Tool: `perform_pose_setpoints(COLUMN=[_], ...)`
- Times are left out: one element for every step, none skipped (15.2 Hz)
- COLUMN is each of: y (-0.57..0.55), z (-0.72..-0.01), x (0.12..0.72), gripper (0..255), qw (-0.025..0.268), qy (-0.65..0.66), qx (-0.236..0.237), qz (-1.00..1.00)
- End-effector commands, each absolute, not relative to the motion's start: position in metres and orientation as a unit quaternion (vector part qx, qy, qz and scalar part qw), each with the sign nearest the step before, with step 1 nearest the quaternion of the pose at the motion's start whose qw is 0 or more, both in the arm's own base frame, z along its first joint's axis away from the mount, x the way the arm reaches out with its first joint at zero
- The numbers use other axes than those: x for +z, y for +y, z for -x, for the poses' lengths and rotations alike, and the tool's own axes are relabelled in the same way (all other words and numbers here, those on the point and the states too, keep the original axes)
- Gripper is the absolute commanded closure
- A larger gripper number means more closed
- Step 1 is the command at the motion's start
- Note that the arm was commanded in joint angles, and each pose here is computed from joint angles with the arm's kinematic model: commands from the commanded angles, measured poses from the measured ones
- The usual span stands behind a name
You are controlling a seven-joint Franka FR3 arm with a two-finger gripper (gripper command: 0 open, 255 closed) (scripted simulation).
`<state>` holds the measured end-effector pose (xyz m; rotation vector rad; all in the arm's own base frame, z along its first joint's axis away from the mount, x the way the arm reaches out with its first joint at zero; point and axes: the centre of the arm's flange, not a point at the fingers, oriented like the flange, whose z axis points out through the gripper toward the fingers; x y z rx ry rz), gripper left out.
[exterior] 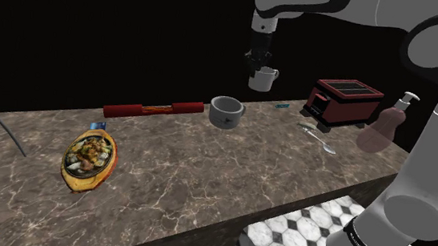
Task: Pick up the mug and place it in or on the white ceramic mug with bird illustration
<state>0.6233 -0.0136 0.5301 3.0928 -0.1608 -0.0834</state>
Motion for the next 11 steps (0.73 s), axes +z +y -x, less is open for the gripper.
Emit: perform_pose_setpoints(y=[0.011,0.024,0.037,0.049,0.062,0.075,0.092,0.092,0.092,0.092,0.092], z=[-0.629,-0.632,-0.634,-0.636,-0.639,-0.641,-0.644,-0.644,-0.644,-0.644,-0.644], x=[0.532,0.534,0.536,0.538,0.539,0.541,0.543,0.538,0.533,0.528,0.522], gripper=[255,255,255,255,255,255,255,255,255,255,255], qw=[0.022,0.022,0.022,0.022,0.022,0.022,0.022,0.022,0.022,0.022,0.022], qy=[-0.053,-0.053,-0.053,-0.053,-0.053,-0.053,-0.053,-0.053,-0.053,-0.053,-0.053], qx=[-0.027,-0.027,-0.027,-0.027,-0.027,-0.027,-0.027,-0.027,-0.027,-0.027,-0.027], qz=[-0.998,-0.998,-0.998,-0.998,-0.998,-0.998,-0.998,-0.998,-0.998,-0.998,-0.998])
